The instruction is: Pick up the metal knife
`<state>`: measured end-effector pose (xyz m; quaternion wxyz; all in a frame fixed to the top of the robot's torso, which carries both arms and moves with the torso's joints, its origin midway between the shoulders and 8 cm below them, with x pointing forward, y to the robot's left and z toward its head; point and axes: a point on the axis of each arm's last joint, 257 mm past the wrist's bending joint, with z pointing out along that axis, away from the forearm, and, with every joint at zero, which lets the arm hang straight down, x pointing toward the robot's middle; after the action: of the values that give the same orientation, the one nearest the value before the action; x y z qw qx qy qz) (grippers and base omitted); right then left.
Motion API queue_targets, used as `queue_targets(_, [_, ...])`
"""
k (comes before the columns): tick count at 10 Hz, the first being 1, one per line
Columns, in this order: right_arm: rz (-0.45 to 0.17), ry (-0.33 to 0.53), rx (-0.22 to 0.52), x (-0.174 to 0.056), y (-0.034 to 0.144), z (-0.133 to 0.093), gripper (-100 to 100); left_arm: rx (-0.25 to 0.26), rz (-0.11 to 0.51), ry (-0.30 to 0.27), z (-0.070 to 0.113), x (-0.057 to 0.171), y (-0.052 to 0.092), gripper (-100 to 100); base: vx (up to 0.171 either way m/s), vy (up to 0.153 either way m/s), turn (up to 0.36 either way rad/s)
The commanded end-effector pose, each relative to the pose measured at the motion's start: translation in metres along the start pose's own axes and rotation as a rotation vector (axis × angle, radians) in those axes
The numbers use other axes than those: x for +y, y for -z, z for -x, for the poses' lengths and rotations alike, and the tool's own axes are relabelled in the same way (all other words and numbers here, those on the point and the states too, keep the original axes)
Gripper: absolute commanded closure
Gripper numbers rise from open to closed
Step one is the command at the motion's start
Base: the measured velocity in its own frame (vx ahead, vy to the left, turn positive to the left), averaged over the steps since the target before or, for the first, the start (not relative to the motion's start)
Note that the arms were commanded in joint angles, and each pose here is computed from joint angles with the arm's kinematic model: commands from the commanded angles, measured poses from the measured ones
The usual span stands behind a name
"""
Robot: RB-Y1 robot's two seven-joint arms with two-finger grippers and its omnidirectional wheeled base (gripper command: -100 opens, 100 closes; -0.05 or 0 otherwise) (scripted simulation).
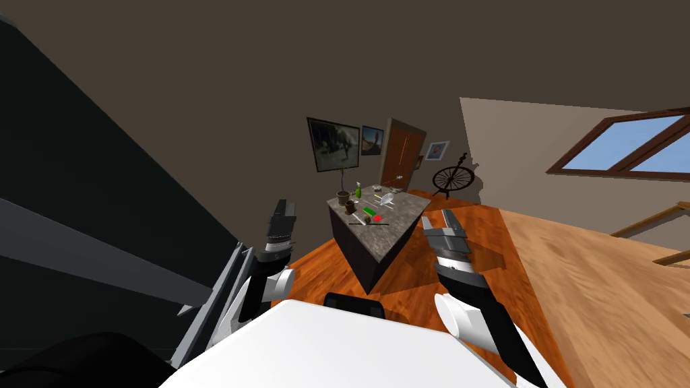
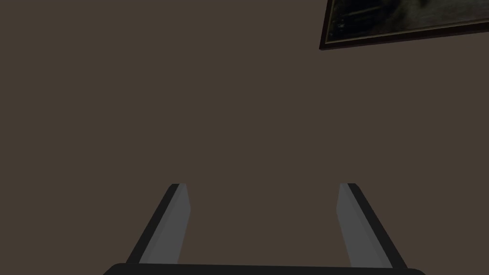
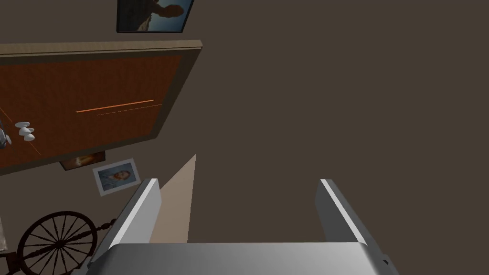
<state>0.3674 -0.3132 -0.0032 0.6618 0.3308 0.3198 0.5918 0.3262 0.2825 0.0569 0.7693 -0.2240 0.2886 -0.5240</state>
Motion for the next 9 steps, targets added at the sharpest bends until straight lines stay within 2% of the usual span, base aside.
queue_targets(1, [-0.010,0.016,0.019,-0.003,-0.001,0.001,-100,0.000,0.000,0.000,0.000,0.000,0.000,0,-0.011,0.051,0.021])
queue_targets(3, [-0.049,0.056,0.055,-0.018,0.001,0.010,-100,0.000,0.000,0.000,0.000,0.000,0.000,0,-0.010,0.064,0.065])
queue_targets(4, [-0.050,0.063,0.067,-0.017,0.001,0.009,-100,0.000,0.000,0.000,0.000,0.000,0.000,0,-0.007,0.061,0.036])
queue_targets(6, [-0.098,0.107,0.098,-0.035,0.005,0.021,-100,0.000,0.000,0.000,0.000,0.000,0.000,0,-0.008,0.083,0.113])
queue_targets(9, [-0.126,0.148,0.140,-0.044,0.006,0.026,-100,0.000,0.000,0.000,0.000,0.000,0.000,0,-0.005,0.072,0.050])
